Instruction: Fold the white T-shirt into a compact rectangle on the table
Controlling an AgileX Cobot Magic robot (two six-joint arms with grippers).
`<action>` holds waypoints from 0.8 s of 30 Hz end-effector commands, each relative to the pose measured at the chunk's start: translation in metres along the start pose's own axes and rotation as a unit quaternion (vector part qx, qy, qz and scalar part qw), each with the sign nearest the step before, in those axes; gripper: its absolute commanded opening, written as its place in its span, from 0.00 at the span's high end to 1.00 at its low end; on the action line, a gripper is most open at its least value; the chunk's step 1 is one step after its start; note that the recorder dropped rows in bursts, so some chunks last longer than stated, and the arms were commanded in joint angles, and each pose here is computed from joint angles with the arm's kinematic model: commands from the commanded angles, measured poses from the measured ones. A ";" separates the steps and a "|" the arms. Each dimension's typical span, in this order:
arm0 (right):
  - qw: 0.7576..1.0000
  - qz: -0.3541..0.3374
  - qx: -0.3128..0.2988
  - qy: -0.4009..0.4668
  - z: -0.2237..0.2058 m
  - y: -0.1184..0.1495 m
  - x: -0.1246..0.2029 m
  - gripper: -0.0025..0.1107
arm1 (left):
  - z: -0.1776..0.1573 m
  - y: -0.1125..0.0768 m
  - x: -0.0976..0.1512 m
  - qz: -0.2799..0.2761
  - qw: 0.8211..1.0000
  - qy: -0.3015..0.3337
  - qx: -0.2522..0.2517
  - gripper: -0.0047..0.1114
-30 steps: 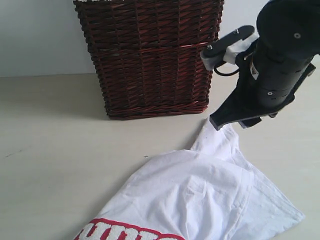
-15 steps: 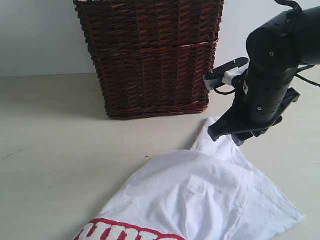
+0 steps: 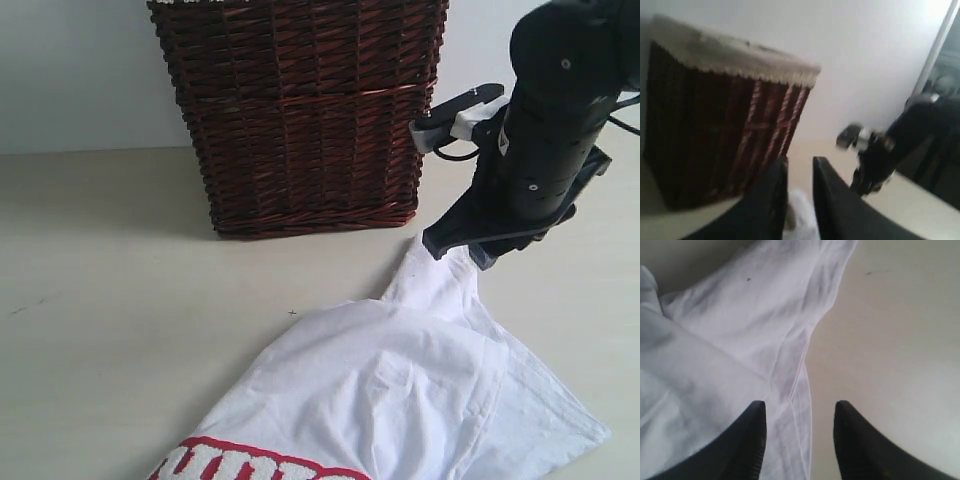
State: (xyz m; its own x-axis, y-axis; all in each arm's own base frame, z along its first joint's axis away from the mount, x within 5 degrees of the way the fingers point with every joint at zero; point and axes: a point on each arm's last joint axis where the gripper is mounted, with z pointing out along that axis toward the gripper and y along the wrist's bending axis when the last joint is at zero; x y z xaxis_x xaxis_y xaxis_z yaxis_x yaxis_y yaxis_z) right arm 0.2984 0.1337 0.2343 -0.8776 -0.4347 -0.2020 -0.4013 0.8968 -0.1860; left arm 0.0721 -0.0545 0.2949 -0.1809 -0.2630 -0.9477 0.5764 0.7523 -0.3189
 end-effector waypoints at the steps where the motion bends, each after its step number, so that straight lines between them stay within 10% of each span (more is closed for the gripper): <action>1: 1.000 -0.009 0.009 0.003 -0.019 -0.007 -0.002 0.59 | 0.059 0.012 0.048 -0.002 0.981 0.185 -0.059 0.41; 5: 1.000 -0.014 0.003 -0.009 -0.012 -0.006 -0.005 0.59 | 0.097 0.029 0.110 -0.019 0.928 0.354 -0.120 0.36; 9: 0.998 -0.015 -0.009 0.054 0.023 -0.006 -0.001 0.59 | 0.119 0.023 0.146 -0.057 0.903 0.421 -0.060 0.43; 19: 0.995 0.052 -0.067 0.045 0.095 -0.021 -0.007 0.61 | 0.136 0.012 0.124 -0.035 0.926 0.375 -0.012 0.43; 24: 0.992 0.012 -0.103 0.069 0.118 -0.012 -0.005 0.78 | 0.128 0.014 0.109 -0.014 0.935 0.352 -0.038 0.43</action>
State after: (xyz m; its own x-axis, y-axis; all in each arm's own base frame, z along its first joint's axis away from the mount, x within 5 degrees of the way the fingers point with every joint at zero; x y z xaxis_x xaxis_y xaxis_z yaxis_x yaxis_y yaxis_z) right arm 0.3359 0.1139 0.1342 -0.9214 -0.3832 -0.0641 -0.3838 0.9234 -0.0043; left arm 0.1630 -0.1550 0.1836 -0.7080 0.1627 -0.6873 0.5179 0.7812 -0.3485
